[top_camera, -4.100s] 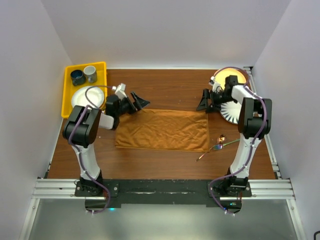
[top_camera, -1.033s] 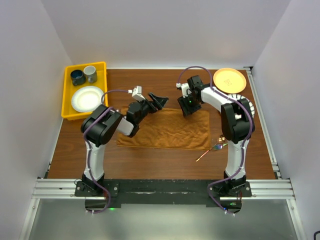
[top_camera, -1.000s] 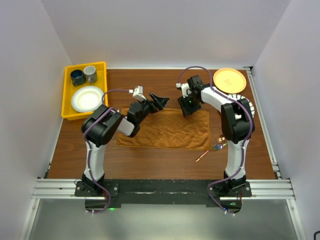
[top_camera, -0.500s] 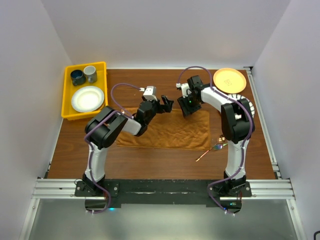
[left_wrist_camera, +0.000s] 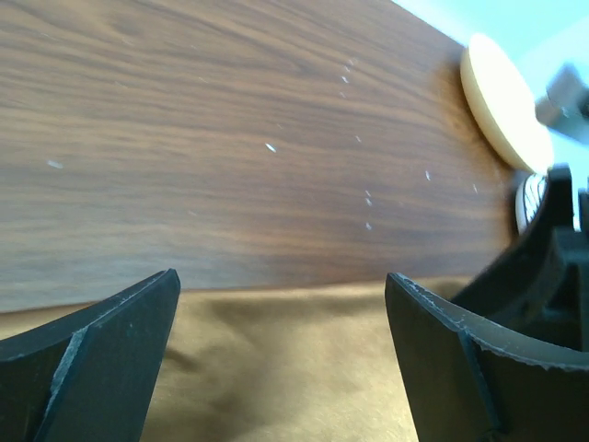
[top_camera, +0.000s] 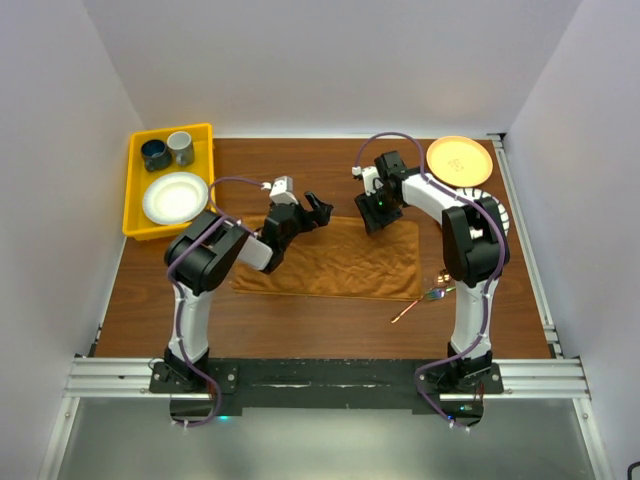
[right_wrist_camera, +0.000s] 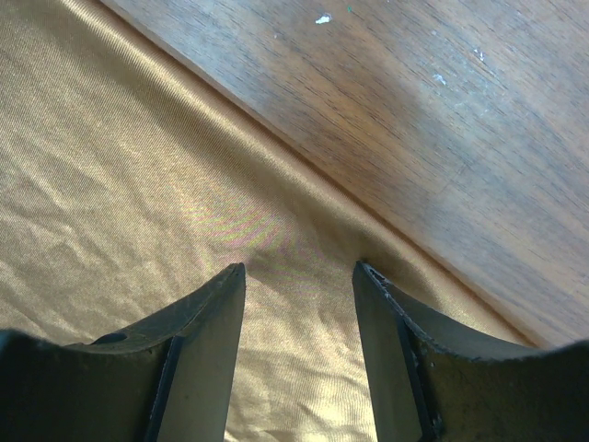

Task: Fold the napkin into a case and place the utensils inside
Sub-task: Smooth out the rectangle-folded napkin at the center of the board.

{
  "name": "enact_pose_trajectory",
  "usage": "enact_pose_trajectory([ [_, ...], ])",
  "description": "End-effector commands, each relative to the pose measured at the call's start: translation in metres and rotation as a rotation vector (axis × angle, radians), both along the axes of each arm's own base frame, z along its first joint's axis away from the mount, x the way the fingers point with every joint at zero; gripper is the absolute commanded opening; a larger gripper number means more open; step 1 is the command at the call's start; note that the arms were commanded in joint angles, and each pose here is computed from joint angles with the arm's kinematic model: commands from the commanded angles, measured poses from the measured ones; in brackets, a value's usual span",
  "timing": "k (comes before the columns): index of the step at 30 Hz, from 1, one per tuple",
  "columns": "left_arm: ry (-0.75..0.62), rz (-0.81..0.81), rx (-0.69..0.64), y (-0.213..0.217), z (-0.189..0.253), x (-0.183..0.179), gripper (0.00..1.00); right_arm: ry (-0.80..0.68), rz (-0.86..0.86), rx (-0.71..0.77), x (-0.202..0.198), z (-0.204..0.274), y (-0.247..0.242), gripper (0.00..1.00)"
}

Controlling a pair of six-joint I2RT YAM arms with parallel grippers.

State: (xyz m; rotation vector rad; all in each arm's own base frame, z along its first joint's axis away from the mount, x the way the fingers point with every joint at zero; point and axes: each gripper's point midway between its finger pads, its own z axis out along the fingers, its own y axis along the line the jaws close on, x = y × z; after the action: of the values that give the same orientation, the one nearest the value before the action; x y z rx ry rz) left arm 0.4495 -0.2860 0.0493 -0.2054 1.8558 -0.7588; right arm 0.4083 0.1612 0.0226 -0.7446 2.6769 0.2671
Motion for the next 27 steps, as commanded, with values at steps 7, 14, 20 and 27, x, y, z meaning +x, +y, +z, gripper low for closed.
enact_pose_trajectory([
  [7,0.053,0.115,-0.211,0.053,-0.009,0.003,1.0,0.091,0.01,-0.066,-0.017,-0.029,-0.013,0.56],
  [14,0.034,0.142,-0.245,0.077,-0.008,0.002,1.0,0.094,0.013,-0.074,-0.017,-0.031,-0.015,0.56],
  [20,0.032,0.162,-0.24,0.094,-0.008,0.004,1.0,0.095,0.015,-0.08,-0.018,-0.032,-0.016,0.55],
  [27,0.011,0.198,-0.221,0.117,0.0,0.01,1.0,0.098,0.016,-0.084,-0.018,-0.034,-0.017,0.55],
])
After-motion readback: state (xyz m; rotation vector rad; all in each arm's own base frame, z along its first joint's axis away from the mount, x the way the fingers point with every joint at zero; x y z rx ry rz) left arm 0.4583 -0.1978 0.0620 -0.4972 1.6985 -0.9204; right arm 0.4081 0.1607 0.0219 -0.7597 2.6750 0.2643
